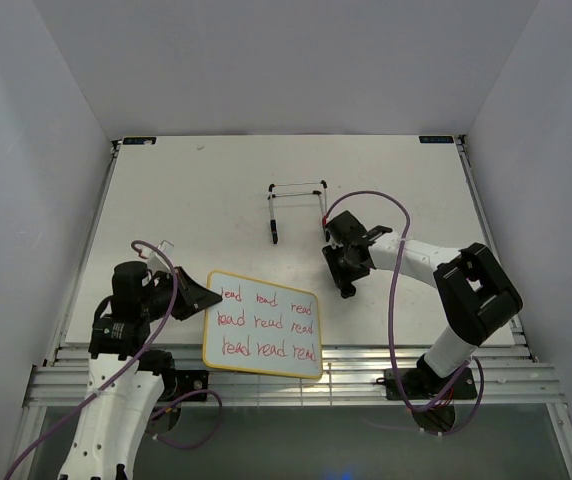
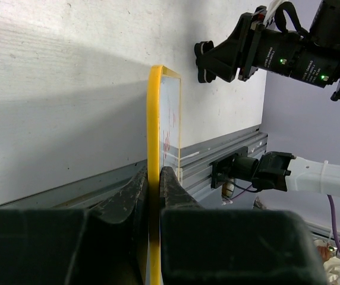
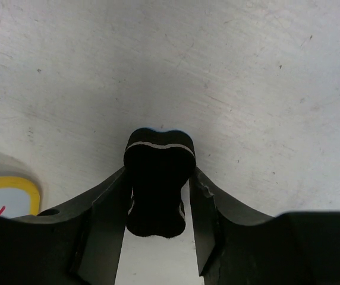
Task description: Erase the whiteboard
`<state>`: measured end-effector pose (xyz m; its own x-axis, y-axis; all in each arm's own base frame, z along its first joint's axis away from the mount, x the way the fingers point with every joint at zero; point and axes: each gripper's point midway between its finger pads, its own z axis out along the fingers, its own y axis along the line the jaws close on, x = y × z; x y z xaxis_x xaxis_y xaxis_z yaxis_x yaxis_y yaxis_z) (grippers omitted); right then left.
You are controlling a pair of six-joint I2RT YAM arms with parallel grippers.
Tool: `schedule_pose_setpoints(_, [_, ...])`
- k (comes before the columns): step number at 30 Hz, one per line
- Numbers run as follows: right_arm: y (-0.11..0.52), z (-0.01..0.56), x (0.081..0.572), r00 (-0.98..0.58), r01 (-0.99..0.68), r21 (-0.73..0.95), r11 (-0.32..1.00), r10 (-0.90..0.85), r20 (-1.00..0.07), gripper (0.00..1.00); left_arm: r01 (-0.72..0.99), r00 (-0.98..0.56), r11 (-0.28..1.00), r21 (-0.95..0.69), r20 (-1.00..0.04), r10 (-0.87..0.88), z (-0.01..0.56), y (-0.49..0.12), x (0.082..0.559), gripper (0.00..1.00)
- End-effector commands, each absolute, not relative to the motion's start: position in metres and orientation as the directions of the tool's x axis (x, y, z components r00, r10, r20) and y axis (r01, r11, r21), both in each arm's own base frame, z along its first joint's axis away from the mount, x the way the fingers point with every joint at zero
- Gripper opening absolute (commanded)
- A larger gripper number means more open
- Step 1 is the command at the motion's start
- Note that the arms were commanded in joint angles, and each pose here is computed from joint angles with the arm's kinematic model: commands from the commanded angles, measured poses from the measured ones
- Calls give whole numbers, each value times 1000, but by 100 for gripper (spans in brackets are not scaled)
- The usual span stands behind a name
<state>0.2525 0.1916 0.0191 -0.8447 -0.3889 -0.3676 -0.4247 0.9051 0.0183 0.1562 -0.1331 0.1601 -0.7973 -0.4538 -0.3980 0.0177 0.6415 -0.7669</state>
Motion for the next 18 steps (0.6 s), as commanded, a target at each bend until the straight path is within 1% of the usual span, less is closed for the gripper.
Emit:
schedule_pose_setpoints(1, [204,30,269,-816,-441,19,897,-392,-425,49,10,-767,681,-733,-443,-465,152,-124,165,0])
schedule_pose_setpoints(10, [203,40,270,-812,-434,16,901,-383,-440,49,18,-767,677,-736,-445,-463,150,-125,165,0])
schedule_pose_setpoints(13, [202,49,271,-803,-428,14,904,-373,-465,50,23,-768,676,-736,-446,-459,150,-126,165,0])
schedule_pose_setpoints(18, [200,48,268,-807,-428,9,904,-378,-453,50,26,-764,677,-736,-451,-461,151,-125,165,0])
